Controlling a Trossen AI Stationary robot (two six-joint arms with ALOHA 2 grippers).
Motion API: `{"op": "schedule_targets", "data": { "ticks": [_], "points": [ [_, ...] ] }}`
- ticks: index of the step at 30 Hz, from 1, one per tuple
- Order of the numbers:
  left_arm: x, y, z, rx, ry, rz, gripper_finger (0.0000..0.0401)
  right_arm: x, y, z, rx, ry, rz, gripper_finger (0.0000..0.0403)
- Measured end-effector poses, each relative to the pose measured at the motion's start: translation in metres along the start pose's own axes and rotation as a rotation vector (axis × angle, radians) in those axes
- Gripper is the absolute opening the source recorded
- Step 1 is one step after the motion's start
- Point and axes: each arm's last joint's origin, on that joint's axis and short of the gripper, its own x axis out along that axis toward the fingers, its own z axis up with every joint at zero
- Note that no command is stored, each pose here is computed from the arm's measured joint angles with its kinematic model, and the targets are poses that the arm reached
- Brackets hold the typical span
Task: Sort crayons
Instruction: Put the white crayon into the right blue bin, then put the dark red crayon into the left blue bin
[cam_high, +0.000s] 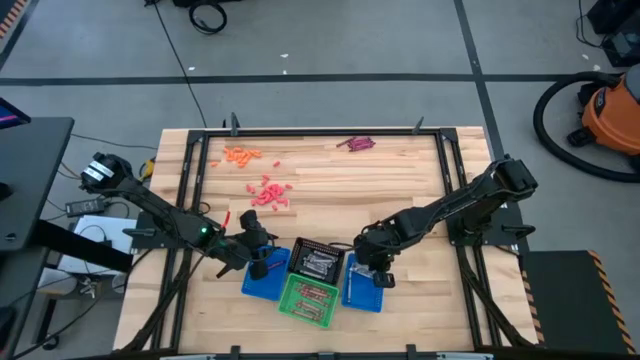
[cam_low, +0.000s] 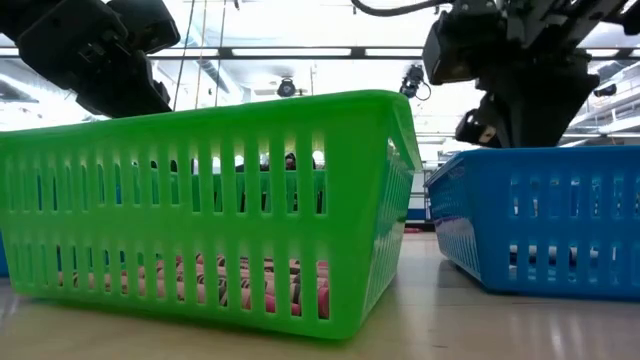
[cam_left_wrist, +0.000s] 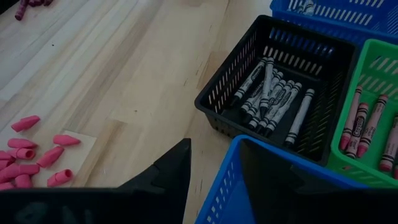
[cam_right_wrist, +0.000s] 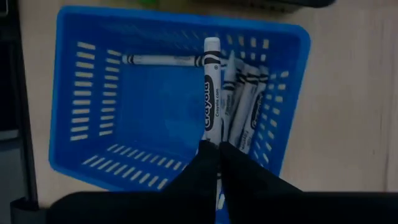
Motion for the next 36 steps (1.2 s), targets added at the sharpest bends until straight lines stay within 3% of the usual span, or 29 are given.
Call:
{"op": "schedule_targets", "data": {
  "ticks": [11,19,28,36],
  "points": [
    [0.0,0.0,0.0,0.0,0.0,0.0,0.0149,0.002,-0.001,-0.001,0.009,-0.006,0.001,0.0064],
    [0.0,0.0,0.0,0.001,0.001,0.0,0.0149,-0.006,-0.01,0.002,0.031,0.003,0.008,0.0068],
    [0.0,0.0,0.0,0.002,0.002,0.0,0.0149,-0.032,-0.027,0.01,-0.073,-0.119,-0.219,0.0067],
    [0.0,0.0,0.0,0.019,0.003,0.001,0.0149,-0.029,-0.072,0.017,-0.178,-0.181,-0.485,0.0067]
  ]
}}
